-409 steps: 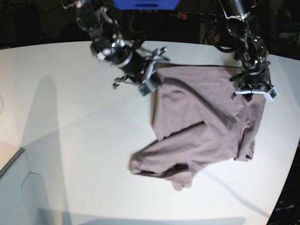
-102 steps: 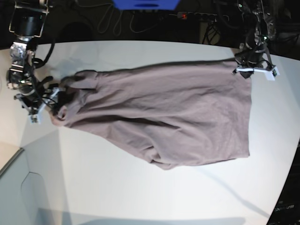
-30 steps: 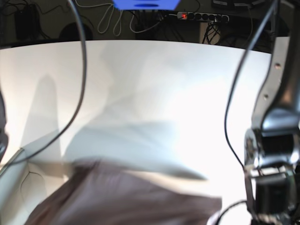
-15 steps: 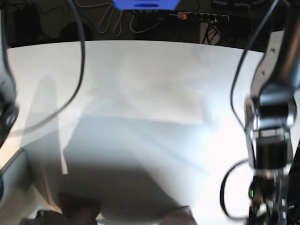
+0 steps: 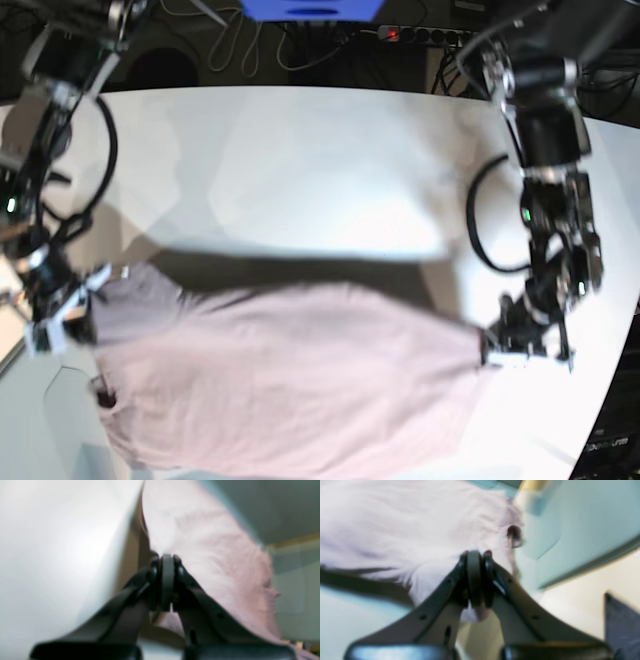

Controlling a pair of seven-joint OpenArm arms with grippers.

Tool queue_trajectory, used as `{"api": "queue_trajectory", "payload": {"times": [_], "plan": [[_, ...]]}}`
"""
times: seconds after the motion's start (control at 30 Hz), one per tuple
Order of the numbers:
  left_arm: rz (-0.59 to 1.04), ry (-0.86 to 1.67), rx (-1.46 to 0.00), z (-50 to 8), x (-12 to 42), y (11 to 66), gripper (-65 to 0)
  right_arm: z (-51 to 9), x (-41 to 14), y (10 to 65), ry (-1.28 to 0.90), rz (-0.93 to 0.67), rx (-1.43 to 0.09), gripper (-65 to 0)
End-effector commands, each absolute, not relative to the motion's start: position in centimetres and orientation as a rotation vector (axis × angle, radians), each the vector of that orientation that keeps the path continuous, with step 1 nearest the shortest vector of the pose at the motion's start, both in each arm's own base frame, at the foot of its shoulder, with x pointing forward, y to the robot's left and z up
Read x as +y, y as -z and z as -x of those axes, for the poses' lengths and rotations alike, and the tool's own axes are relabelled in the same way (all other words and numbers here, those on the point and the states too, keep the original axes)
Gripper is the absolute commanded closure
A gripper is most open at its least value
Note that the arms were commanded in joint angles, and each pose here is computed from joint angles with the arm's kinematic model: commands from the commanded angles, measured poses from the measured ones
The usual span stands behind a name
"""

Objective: Layout the t-shirt on the table in an organized manner, then fold the t-shirt properly
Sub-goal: 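Lift the shirt with both grippers and swing it flat onto the table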

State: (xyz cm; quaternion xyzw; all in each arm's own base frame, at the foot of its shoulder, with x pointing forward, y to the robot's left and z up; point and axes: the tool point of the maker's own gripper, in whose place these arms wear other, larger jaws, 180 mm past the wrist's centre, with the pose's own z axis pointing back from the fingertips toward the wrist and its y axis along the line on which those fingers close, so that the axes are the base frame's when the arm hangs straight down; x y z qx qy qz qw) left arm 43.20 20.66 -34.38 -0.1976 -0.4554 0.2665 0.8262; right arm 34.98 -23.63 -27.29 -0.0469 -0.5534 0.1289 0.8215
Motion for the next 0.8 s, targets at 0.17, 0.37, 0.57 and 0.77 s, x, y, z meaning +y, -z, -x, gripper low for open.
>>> {"api": "queue_trajectory", "payload": {"times": [0.17,0.37,0.57,0.77], "plan": [[0.321,-0.668,-0.970,-36.3,25.7,36.5,0.0,-28.0,-23.2,30.2,-0.276,0.055,-1.085,0.0],[0.250,-0.724,-0.919,-30.9,28.0,38.8,0.0,-22.4,-21.3,33.3,-0.260,-0.033,-1.021,0.0],[0.333,-0.834,-0.915,-27.3,28.9,38.9,0.0,-18.8,-20.7,34.5,-0.240,-0.070,-0.998,0.0],[0.296,-0.871,-0.893,-24.2,31.0,39.3,0.0,-15.9,-19.9,35.6,-0.193,-0.105,-0.965,0.0]]}}
